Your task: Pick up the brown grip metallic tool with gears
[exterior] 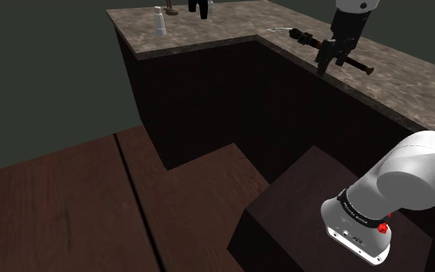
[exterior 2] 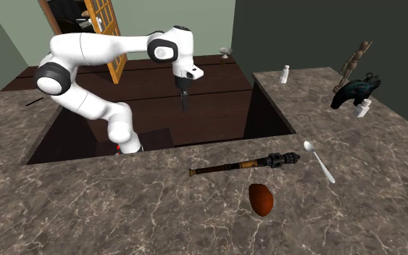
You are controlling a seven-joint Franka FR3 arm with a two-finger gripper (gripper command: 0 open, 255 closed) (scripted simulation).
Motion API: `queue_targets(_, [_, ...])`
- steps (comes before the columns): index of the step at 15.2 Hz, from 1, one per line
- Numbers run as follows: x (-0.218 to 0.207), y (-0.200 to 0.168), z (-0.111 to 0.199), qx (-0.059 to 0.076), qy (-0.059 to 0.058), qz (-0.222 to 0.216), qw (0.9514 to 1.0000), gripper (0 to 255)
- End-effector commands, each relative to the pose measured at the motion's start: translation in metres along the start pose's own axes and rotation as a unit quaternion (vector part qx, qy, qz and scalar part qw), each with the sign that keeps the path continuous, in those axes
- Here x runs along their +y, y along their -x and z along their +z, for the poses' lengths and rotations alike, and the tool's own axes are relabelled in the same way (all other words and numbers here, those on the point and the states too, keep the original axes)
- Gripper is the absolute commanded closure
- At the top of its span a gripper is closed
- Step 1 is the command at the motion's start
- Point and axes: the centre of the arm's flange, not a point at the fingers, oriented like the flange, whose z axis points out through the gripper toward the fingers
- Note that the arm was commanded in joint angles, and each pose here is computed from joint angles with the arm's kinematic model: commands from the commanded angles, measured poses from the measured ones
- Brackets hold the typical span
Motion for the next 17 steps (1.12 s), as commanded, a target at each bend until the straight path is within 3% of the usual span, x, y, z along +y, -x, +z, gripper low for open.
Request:
queue_targets(1, [0.022,-0.011,0.003,0.005,0.0,0.002,1.0,0])
queue_targets(17, [0.203,-0.107,0.032,0.043,-0.002,0.016,0.999,0])
